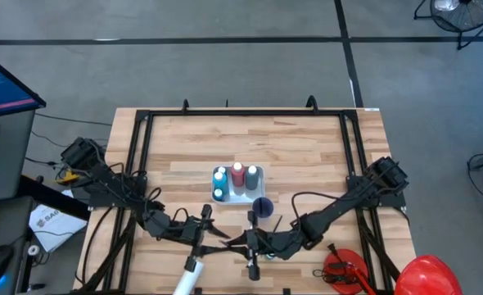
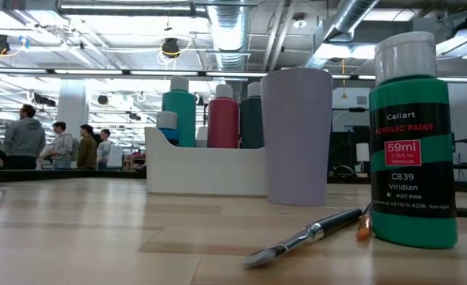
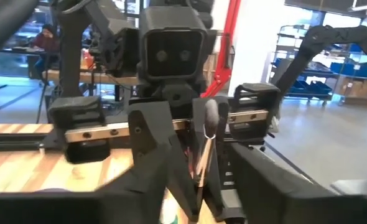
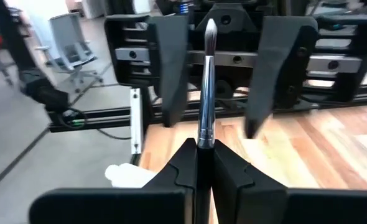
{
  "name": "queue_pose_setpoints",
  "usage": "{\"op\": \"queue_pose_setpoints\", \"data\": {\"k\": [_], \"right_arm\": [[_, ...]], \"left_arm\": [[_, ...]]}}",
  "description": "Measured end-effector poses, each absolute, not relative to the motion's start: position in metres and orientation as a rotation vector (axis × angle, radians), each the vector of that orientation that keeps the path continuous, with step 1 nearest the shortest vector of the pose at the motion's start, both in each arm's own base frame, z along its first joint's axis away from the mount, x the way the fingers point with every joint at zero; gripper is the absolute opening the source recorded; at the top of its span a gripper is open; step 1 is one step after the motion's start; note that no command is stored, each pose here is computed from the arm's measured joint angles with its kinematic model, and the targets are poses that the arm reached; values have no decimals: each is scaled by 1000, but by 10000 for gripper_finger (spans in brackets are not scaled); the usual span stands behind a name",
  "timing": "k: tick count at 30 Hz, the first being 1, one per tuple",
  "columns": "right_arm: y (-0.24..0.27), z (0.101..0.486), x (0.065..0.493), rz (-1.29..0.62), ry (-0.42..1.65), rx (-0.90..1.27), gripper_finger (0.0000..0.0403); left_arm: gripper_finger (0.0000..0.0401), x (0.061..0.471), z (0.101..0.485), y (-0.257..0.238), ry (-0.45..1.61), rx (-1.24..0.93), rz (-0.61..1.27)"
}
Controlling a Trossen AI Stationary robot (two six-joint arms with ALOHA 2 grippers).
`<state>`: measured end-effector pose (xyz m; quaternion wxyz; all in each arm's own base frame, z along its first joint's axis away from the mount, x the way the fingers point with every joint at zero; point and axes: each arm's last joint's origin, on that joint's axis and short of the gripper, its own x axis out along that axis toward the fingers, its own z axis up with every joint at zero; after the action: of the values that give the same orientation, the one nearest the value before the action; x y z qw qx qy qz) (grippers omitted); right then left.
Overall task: Pick & Place Paint Supplies
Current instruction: Put the silver paintbrush into the blue cup
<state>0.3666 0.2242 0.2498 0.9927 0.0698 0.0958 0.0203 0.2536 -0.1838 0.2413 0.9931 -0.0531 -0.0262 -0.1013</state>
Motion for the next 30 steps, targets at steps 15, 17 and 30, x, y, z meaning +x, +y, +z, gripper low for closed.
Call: {"op": "queue_pose_setpoints", "data": {"k": [15, 17, 30], "right_arm": [[213, 234, 321, -287, 88, 39, 15], [201, 227, 311, -335, 71, 54, 15], [165, 180, 281, -425, 49, 80, 15]], "left_arm": [[395, 241, 253, -180, -94, -50, -176], [396, 241, 253, -179, -93, -50, -159], [375, 242, 253, -178, -93, -46, -147]]}}
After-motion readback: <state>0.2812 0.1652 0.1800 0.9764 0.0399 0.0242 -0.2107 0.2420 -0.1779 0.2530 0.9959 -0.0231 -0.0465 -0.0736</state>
